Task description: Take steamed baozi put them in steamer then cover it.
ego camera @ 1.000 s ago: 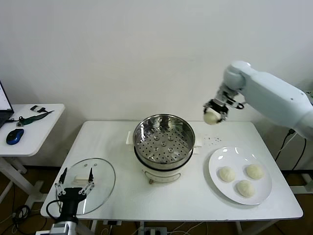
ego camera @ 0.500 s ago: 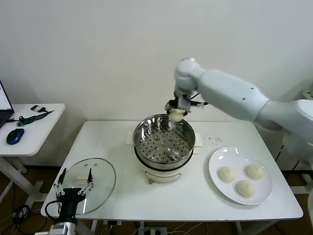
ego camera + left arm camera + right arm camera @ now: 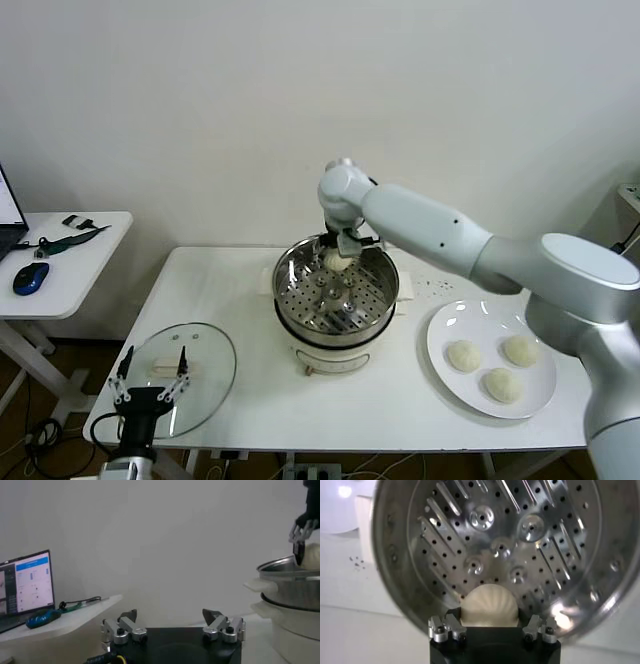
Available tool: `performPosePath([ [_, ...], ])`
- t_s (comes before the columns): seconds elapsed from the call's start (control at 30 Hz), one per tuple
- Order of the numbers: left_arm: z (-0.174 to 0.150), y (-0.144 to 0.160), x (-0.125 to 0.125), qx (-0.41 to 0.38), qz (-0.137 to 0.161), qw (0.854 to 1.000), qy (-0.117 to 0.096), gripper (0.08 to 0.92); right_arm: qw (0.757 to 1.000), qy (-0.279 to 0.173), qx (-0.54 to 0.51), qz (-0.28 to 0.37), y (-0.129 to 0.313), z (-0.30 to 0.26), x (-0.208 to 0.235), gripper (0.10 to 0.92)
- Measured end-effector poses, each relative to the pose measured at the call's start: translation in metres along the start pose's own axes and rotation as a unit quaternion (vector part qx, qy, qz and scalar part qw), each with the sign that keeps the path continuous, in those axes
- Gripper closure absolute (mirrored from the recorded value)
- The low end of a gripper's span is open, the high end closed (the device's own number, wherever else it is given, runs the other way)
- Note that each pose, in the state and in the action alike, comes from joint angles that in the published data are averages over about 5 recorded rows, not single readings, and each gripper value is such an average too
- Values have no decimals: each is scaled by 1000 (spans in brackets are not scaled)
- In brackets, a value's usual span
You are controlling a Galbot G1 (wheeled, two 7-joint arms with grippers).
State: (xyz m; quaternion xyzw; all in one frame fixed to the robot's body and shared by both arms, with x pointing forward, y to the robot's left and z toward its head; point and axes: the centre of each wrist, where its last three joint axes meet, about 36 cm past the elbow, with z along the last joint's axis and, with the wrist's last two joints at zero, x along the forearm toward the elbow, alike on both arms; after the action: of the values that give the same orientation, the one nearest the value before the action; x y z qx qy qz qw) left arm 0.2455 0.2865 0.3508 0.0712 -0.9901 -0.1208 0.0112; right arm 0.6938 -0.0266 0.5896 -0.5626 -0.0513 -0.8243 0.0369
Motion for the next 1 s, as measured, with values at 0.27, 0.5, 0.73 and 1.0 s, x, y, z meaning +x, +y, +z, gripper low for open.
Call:
performPosePath([
  [0.27,4,-3,-1,2,0,1000,4,177,1000,0,-2,0,-1,-5,-18,208],
  [0.5,5,-3,-2,2,-1,1000,4,177,1000,8,-7,6,2,-2,-13,200],
  [0.73,6,-3,0,0,-3,1000,8,177,999,18,-19,23,13,8,18,200],
  [1.0,2,-3,1,-1,-2,1000,5,177,992,11,-109,66,72,26,69,200],
])
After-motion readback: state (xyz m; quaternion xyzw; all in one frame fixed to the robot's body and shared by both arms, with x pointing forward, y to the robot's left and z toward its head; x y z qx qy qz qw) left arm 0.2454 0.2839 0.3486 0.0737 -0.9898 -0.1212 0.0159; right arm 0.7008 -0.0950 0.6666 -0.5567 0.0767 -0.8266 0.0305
